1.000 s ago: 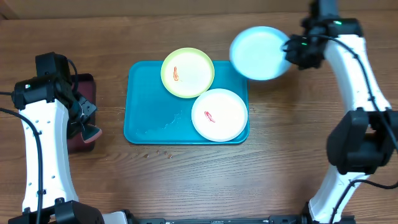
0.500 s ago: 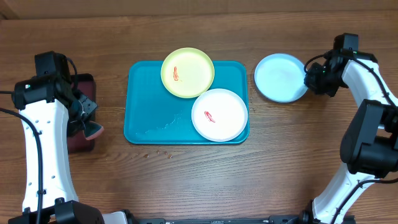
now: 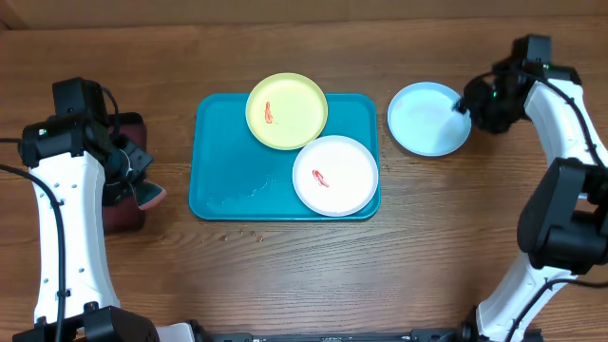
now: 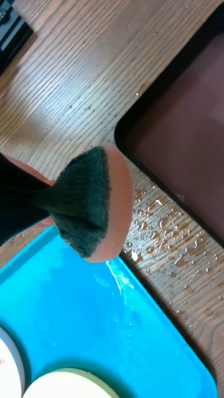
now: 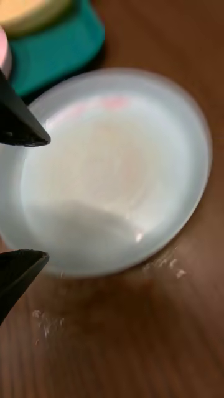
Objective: Clean dirty plates on tray and stack at the side
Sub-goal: 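Reach the right gripper back to the yellow plate rim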
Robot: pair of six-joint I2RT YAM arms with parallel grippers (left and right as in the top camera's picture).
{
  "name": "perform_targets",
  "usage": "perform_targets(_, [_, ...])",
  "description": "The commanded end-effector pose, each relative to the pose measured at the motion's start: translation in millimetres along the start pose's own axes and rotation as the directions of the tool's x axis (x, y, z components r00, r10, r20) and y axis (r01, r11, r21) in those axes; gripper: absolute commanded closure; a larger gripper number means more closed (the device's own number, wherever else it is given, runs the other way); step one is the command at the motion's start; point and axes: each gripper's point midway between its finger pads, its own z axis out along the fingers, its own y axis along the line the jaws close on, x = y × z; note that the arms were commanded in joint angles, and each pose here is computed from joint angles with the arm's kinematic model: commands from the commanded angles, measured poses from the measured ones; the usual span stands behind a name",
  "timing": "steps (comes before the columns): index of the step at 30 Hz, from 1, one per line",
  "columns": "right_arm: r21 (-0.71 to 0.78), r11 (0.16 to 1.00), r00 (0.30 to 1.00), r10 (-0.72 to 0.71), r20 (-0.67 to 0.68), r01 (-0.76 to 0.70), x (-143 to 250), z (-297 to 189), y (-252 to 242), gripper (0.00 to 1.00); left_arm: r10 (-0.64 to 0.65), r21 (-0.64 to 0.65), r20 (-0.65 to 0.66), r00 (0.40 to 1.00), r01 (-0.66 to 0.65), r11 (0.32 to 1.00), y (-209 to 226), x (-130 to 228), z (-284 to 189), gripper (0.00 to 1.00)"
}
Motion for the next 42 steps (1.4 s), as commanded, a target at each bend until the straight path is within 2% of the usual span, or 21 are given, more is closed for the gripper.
perform_targets(1, [-0.214, 0.960, 0.976, -0.150, 0.156, 0.181, -12, -61, 95, 0.37, 0.025, 0.013, -0.004, 1.000, -0.025, 1.000, -2, 0, 1, 0.96])
perform_targets(3, [-0.246, 0.935, 0.957, -0.210, 0.200, 0.256, -8, -64, 126, 0.30, 0.025, 0.013, -0.003, 1.000, -0.025, 1.000, -2, 0, 1, 0.96])
perform_targets(5, [-0.256, 0.907, 0.930, -0.273, 0.248, 0.334, -3, -58, 158, 0.13, 0.028, 0.013, -0.003, 1.000, -0.028, 1.000, -2, 0, 1, 0.96])
perform_targets(6, [-0.240, 0.896, 0.912, -0.306, 0.274, 0.373, 1, -49, 175, 0.08, 0.028, 0.013, -0.003, 1.000, -0.028, 1.000, -2, -1, 1, 0.96])
perform_targets(13, [-0.098, 0.876, 0.850, -0.423, 0.313, 0.472, 28, 16, 223, 0.07, 0.042, 0.014, 0.000, 0.999, -0.042, 0.999, -2, -1, 1, 0.96])
perform_targets(16, [-0.050, 0.866, 0.841, -0.467, 0.275, 0.497, 48, 56, 229, 0.16, 0.043, 0.015, -0.001, 0.999, -0.043, 0.999, -2, -1, 1, 0.96])
perform_targets(18, [-0.037, 0.859, 0.836, -0.487, 0.251, 0.511, 60, 77, 231, 0.28, 0.043, 0.015, -0.001, 0.999, -0.043, 0.999, -2, -1, 1, 0.96])
perform_targets(21, [-0.041, 0.850, 0.832, -0.504, 0.233, 0.526, 71, 97, 235, 0.41, 0.043, 0.015, -0.001, 0.999, -0.043, 0.999, -2, -1, 1, 0.96])
perform_targets(24, [-0.050, 0.847, 0.832, -0.508, 0.224, 0.530, 80, 112, 239, 0.61, 0.043, 0.015, -0.001, 0.999, -0.043, 0.999, -2, -1, 1, 0.96])
perform_targets(25, [-0.054, 0.852, 0.838, -0.499, 0.220, 0.522, 83, 116, 240, 0.63, 0.043, 0.015, -0.001, 0.999, -0.043, 0.999, -2, -1, 1, 0.96])
perform_targets(37, [-0.045, 0.861, 0.855, -0.495, 0.153, 0.507, 104, 150, 230, 0.68, 0.043, 0.016, -0.001, 0.999, -0.043, 0.999, -3, -1, 1, 0.96])
perform_targets(42, [-0.069, 0.856, 0.854, -0.501, 0.138, 0.513, 110, 152, 233, 0.80, 0.043, 0.017, 0.000, 0.999, -0.043, 0.999, -3, -1, 1, 0.96])
